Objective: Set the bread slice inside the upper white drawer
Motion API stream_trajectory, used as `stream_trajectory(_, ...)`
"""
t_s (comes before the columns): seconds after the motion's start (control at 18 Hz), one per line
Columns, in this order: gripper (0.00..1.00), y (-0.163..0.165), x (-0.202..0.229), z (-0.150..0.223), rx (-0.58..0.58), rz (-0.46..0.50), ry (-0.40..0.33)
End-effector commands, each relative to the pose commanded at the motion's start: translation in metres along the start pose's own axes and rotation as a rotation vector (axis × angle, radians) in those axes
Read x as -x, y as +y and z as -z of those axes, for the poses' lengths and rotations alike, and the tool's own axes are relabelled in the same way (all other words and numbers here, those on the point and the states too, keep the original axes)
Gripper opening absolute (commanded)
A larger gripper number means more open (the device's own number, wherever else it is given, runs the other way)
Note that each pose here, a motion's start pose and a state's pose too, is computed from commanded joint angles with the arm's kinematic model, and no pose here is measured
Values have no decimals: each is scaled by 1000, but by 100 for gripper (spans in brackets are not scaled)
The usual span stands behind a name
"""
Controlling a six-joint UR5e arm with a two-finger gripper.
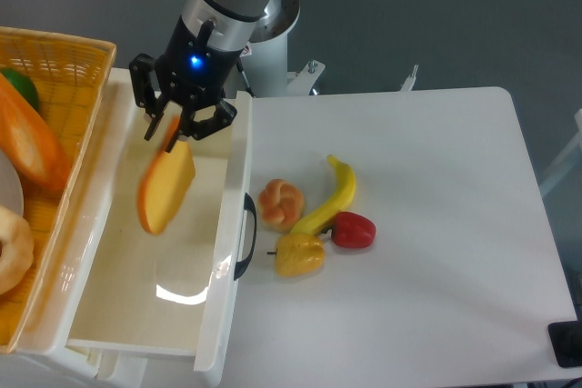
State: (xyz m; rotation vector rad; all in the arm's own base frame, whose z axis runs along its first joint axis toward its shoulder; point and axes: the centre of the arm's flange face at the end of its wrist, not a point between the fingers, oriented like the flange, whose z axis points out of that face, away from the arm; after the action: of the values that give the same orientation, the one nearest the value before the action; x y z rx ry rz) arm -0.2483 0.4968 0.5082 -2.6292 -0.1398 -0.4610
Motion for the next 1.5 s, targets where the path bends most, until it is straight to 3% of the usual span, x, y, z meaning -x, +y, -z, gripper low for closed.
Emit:
stream_trajectory(0.17, 60, -1, 2, 3, -11, -8, -9)
stream_trajectory(0.28, 73, -3, 7, 11, -32, -20, -28)
stream_trajectory(0.5, 82, 7, 47, 42, -94, 8, -99)
stream_trajectory(0.56, 91, 10, 56, 48, -104, 6, -115)
stream_trajectory(0.72, 100, 19, 78, 65, -127, -5, -153)
stream_trajectory(0.89, 100, 19, 86, 71, -143, -25, -197)
stream_trajectory(1.0, 100, 17, 88, 72, -151, -90, -222)
stream_trajectory(1.11, 100, 21, 96, 66, -113, -151, -239)
stream_trajectory(1.22, 100, 28, 109, 62, -25, -206, -301)
stream_trajectory(1.5, 100, 39, 134, 50, 142, -277, -381)
